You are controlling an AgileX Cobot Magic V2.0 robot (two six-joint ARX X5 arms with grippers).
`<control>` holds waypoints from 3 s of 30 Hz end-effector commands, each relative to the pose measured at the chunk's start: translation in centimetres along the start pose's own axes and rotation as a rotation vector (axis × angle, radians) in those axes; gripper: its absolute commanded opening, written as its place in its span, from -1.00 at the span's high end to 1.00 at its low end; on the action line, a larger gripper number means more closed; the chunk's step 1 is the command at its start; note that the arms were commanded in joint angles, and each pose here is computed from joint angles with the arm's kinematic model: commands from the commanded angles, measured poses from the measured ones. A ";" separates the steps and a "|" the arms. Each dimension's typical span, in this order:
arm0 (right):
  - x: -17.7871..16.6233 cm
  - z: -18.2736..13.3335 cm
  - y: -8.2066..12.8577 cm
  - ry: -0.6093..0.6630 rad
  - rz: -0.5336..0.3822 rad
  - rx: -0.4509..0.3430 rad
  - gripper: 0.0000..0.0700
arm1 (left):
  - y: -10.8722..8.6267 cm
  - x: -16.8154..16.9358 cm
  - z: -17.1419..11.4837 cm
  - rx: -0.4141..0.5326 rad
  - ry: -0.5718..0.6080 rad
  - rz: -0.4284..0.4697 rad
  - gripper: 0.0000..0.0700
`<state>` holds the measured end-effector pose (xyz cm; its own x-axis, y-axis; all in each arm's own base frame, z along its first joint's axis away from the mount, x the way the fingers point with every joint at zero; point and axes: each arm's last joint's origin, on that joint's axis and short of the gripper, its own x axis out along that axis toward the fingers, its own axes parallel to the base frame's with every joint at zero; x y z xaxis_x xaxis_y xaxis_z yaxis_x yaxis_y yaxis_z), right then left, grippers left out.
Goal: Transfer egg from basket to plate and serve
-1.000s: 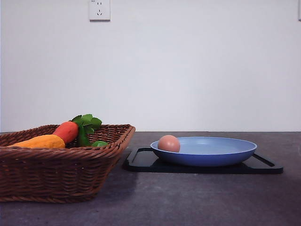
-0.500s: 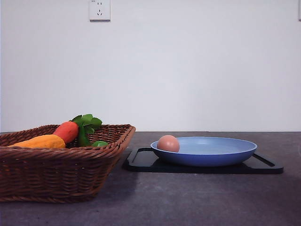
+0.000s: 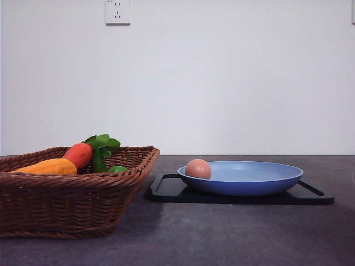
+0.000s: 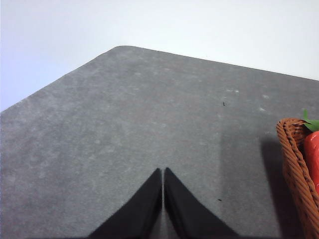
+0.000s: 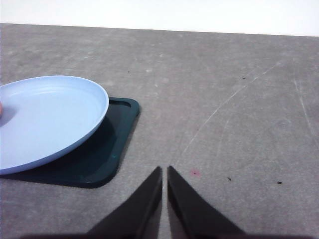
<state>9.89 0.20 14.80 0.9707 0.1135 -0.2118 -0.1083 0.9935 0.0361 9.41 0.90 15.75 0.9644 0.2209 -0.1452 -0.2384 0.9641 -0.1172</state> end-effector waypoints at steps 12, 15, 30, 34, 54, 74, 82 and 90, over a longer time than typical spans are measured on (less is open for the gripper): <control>0.0 -0.2 0.0 0.002 0.001 0.016 1.00 | 0.1 0.2 -0.9 0.002 0.037 0.004 1.00; 0.0 -0.2 0.0 0.002 0.001 0.016 1.00 | 0.1 0.2 -0.9 0.002 0.037 0.004 1.00; 0.0 -0.2 0.0 0.002 0.001 0.016 1.00 | 0.1 0.2 -0.9 0.002 0.037 0.004 1.00; 0.0 -0.2 0.0 0.002 0.001 0.016 1.00 | 0.1 0.2 -0.9 0.002 0.037 0.004 1.00; 0.0 -0.2 0.0 0.002 0.001 0.016 1.00 | 0.1 0.2 -0.9 0.002 0.037 0.004 1.00; 0.0 -0.2 0.0 0.002 0.001 0.016 1.00 | 0.1 0.2 -0.9 0.002 0.037 0.004 1.00; 0.0 -0.2 0.0 0.002 0.001 0.016 1.00 | 0.1 0.2 -0.9 0.002 0.037 0.004 1.00; 0.0 -0.2 0.0 0.002 0.001 0.016 1.00 | 0.1 0.2 -0.9 0.002 0.037 0.004 1.00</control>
<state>9.89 0.20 14.80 0.9707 0.1135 -0.2118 -0.1082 0.9935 0.0365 9.41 0.90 15.74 0.9644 0.2209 -0.1452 -0.2384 0.9641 -0.1170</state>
